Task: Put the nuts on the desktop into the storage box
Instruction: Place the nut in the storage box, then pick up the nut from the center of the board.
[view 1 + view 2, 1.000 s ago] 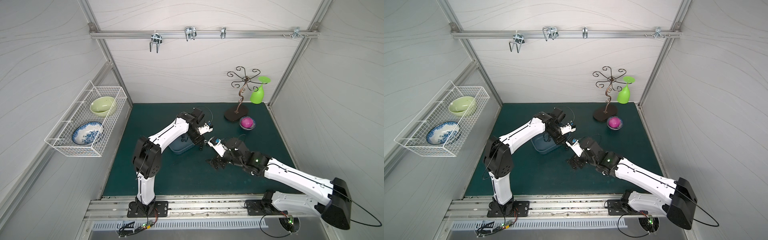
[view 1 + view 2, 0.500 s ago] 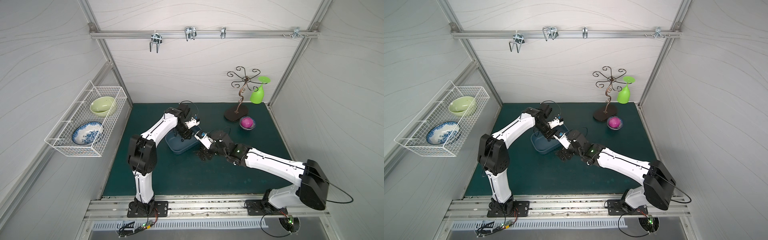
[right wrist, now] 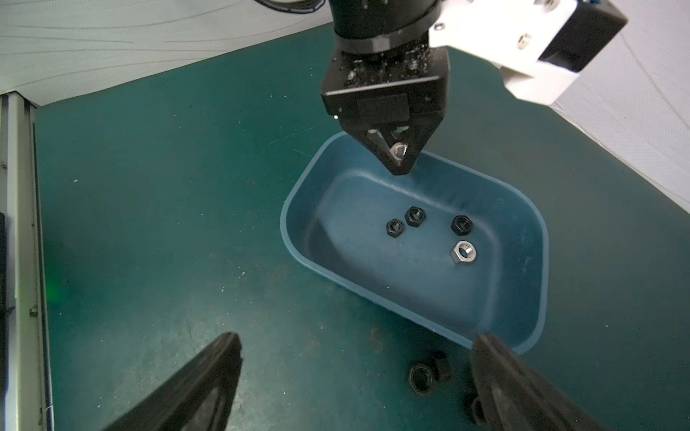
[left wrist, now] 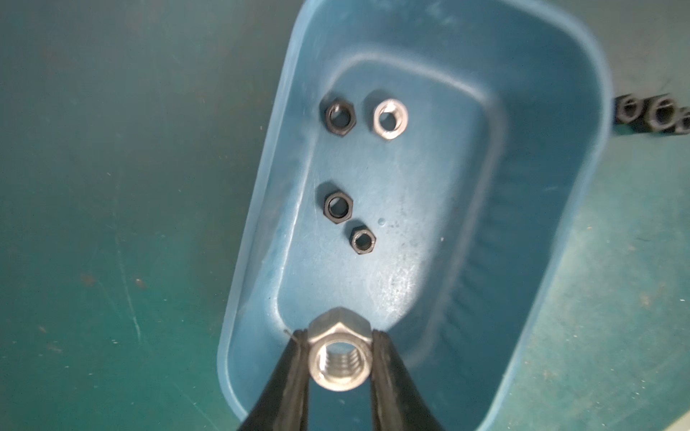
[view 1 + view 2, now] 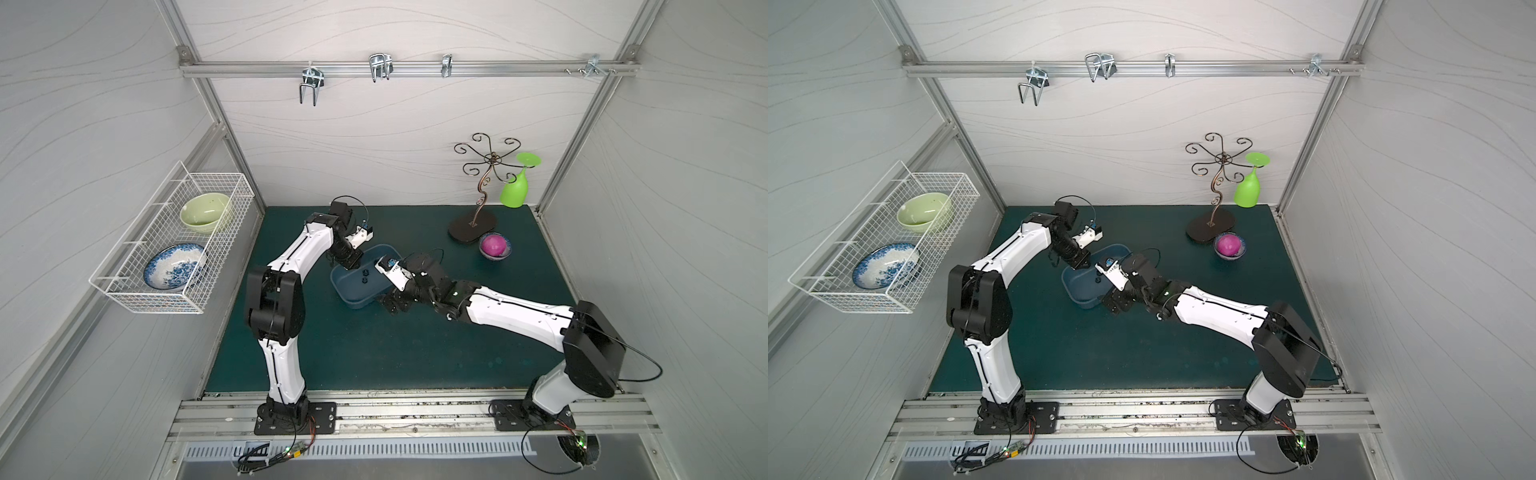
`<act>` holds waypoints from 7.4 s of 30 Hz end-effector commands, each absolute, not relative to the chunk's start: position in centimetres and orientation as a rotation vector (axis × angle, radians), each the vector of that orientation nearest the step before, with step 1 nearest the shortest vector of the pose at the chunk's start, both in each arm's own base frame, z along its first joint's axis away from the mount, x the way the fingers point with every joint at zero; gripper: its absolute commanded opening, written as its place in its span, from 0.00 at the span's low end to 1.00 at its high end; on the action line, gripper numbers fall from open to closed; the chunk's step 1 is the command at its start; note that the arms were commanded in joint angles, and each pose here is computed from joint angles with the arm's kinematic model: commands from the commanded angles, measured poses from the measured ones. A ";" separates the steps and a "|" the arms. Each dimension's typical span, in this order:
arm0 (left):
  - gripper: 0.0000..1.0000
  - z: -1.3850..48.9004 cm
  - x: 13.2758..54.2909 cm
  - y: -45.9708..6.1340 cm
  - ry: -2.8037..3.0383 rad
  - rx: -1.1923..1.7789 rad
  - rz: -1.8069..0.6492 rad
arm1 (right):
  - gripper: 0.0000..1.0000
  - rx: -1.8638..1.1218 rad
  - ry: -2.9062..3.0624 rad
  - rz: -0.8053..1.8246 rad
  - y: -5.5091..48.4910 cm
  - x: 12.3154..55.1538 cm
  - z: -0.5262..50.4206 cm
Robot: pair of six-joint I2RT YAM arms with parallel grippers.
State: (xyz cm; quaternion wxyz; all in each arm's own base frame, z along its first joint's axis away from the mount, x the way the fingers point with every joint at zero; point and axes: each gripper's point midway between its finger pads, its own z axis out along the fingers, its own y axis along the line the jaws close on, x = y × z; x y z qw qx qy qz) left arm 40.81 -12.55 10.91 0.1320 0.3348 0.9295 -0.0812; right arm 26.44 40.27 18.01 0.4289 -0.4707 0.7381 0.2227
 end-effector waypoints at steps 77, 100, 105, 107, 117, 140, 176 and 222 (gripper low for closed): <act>0.60 22.7 36.7 -15.3 2.420 0.866 -0.496 | 0.99 -1.281 1.689 0.569 39.7 22.6 25.7; 0.98 23.4 26.3 -21.9 2.250 1.149 -0.974 | 0.99 -0.626 2.453 0.466 25.7 22.6 20.5; 0.99 21.5 24.0 -22.8 2.189 1.273 -1.082 | 0.99 -0.545 2.521 0.421 24.6 23.7 19.3; 0.98 20.4 22.6 -23.0 2.159 1.371 -1.087 | 0.99 -0.490 2.546 0.426 24.2 24.1 18.8; 0.99 15.9 22.0 -21.9 2.125 1.424 -0.985 | 0.98 -0.397 2.614 0.533 26.1 26.4 15.8; 0.99 10.1 25.0 -20.1 1.979 1.377 -0.647 | 0.61 -0.640 2.466 0.775 33.3 31.7 7.8; 0.99 8.3 25.1 -19.3 1.959 1.402 -0.561 | 0.32 -0.902 2.429 0.544 35.9 33.9 2.8; 0.99 16.0 28.6 -20.2 2.088 1.159 -0.640 | 0.08 -0.841 2.379 0.688 34.6 29.4 12.7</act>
